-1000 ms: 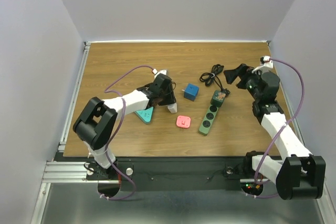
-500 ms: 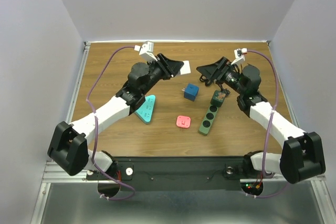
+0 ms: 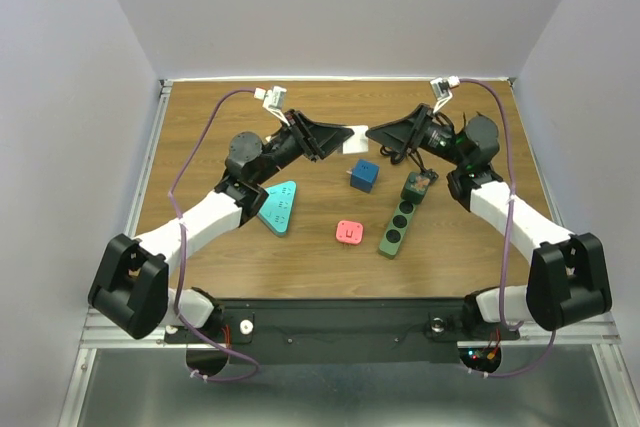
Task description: Insert the plug
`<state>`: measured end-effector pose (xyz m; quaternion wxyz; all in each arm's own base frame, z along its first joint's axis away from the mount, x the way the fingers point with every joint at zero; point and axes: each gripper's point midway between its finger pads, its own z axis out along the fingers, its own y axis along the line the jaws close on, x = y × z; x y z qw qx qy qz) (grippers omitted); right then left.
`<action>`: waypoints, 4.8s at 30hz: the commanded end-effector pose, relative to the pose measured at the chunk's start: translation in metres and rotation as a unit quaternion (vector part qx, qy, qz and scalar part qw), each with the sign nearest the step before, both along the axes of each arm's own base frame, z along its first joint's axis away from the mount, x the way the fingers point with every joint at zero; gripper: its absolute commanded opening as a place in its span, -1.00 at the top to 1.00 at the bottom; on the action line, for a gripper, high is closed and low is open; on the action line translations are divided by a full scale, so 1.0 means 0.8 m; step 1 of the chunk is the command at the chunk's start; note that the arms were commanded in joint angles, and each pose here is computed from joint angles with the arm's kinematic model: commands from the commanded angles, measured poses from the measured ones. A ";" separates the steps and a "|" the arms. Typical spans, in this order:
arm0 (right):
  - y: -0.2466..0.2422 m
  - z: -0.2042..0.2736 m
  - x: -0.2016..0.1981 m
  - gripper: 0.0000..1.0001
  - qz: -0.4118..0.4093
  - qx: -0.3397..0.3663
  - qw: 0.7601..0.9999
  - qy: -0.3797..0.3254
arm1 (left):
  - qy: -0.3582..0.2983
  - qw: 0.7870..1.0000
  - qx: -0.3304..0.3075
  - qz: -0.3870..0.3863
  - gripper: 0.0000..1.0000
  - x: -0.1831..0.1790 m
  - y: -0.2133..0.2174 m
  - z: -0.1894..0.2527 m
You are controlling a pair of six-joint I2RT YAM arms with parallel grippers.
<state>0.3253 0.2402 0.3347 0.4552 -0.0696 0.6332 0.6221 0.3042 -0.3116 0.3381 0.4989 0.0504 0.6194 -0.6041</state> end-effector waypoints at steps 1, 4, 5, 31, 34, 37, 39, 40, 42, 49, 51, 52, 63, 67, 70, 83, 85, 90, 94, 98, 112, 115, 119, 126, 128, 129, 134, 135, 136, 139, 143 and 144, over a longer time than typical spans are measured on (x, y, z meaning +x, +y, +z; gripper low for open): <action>0.009 0.020 -0.026 -0.80 0.059 -0.006 0.997 -0.054 | -0.103 0.990 -0.078 -0.063 1.00 -0.052 0.009 0.080; 0.014 0.027 -0.036 -0.76 0.078 -0.011 0.994 -0.074 | -0.103 0.987 -0.093 -0.083 1.00 -0.059 0.006 0.081; 0.017 0.031 -0.040 -0.73 0.082 -0.012 0.993 -0.086 | -0.102 0.986 -0.096 -0.085 1.00 -0.059 0.006 0.081; 0.041 0.068 -0.081 -0.17 0.122 -0.003 0.979 -0.163 | -0.095 0.989 -0.089 -0.077 1.00 -0.058 0.003 0.060; 0.041 0.067 -0.082 0.03 0.125 -0.002 0.979 -0.160 | -0.098 0.988 -0.087 -0.078 1.00 -0.058 0.002 0.061; 0.041 0.065 -0.082 0.84 0.123 -0.002 0.980 -0.159 | -0.090 0.990 -0.081 -0.077 1.00 -0.054 0.000 0.054; 0.040 0.064 -0.081 0.99 0.119 -0.001 0.980 -0.158 | -0.084 0.991 -0.075 -0.076 1.00 -0.050 -0.003 0.050; 0.040 0.063 -0.080 0.99 0.117 -0.001 0.980 -0.158 | -0.081 0.991 -0.071 -0.075 0.95 -0.048 -0.004 0.047; 0.040 0.062 -0.079 0.99 0.113 -0.001 0.981 -0.158 | -0.070 0.994 -0.056 -0.070 0.38 -0.043 -0.008 0.037; 0.036 0.059 -0.075 0.99 0.091 -0.003 0.982 -0.168 | -0.038 0.999 0.011 0.020 -0.61 -0.018 0.011 0.008; 0.036 0.052 -0.072 0.99 0.090 -0.008 0.982 -0.165 | -0.011 0.998 0.036 0.060 -0.68 -0.007 0.025 -0.007; 0.035 0.049 -0.070 0.99 0.090 -0.009 0.983 -0.163 | -0.004 0.996 0.043 0.072 -0.70 -0.004 0.030 -0.013; -0.008 -0.041 0.004 0.99 -0.028 -0.222 0.967 -0.125 | 0.154 0.917 0.214 0.300 -0.72 0.034 0.149 -0.152; -0.006 -0.067 0.015 0.99 -0.034 -0.264 0.957 -0.113 | 0.204 0.886 0.241 0.340 -0.72 0.041 0.199 -0.206; 0.011 -0.088 0.016 0.99 -0.029 -0.294 0.949 -0.108 | 0.229 0.871 0.250 0.356 -0.72 0.036 0.222 -0.231; 0.103 -0.172 0.021 0.99 0.034 -0.412 0.902 -0.125 | 0.269 0.820 0.285 0.417 -0.73 0.010 0.272 -0.269; 0.119 -0.183 0.019 0.99 0.049 -0.420 0.897 -0.131 | 0.271 0.817 0.285 0.422 -0.74 0.007 0.276 -0.273; 0.148 -0.197 0.022 0.99 0.063 -0.441 0.882 -0.157 | 0.284 0.812 0.297 0.414 -0.74 0.004 0.276 -0.291; 0.169 -0.205 0.027 0.99 0.072 -0.452 0.871 -0.179 | 0.292 0.809 0.304 0.409 -0.70 0.004 0.275 -0.302; 0.186 -0.211 0.031 0.99 0.083 -0.457 0.863 -0.199 | 0.303 0.803 0.316 0.405 -0.58 0.003 0.276 -0.316; 0.218 -0.228 0.023 0.99 0.134 -0.447 0.848 -0.250 | 0.318 0.805 0.330 0.376 -0.31 0.003 0.264 -0.355; 0.221 -0.226 0.023 0.99 0.135 -0.446 0.845 -0.261 | 0.307 0.814 0.334 0.364 -0.27 0.011 0.257 -0.354; 0.225 -0.227 0.024 0.99 0.135 -0.447 0.842 -0.268 | 0.294 0.820 0.354 0.340 -0.19 0.022 0.246 -0.356; 0.226 -0.231 0.030 0.99 0.130 -0.454 0.838 -0.274 | 0.289 0.827 0.368 0.312 -0.04 0.028 0.234 -0.364; 0.226 -0.232 0.036 0.99 0.123 -0.461 0.833 -0.278 | 0.288 0.828 0.369 0.308 -0.01 0.029 0.232 -0.364; 0.226 -0.234 0.038 0.99 0.120 -0.465 0.831 -0.280 | 0.288 0.829 0.369 0.306 -0.01 0.029 0.231 -0.364; 0.221 -0.238 0.053 0.99 0.097 -0.486 0.821 -0.283 | 0.284 0.831 0.372 0.303 0.02 0.029 0.230 -0.362; 0.221 -0.237 0.057 0.99 0.093 -0.488 0.820 -0.285 | 0.284 0.830 0.373 0.302 0.02 0.028 0.231 -0.363; 0.220 -0.238 0.059 0.99 0.089 -0.491 0.818 -0.284 | 0.284 0.830 0.373 0.302 0.02 0.028 0.231 -0.363; 0.221 -0.239 0.060 0.99 0.089 -0.493 0.818 -0.285 | 0.284 0.830 0.375 0.301 0.02 0.027 0.231 -0.363; 0.221 -0.246 0.057 0.99 0.096 -0.492 0.819 -0.280 | 0.284 0.829 0.376 0.301 0.02 0.026 0.232 -0.363; 0.220 -0.247 0.057 0.99 0.096 -0.492 0.819 -0.279 | 0.285 0.828 0.377 0.301 0.02 0.026 0.233 -0.364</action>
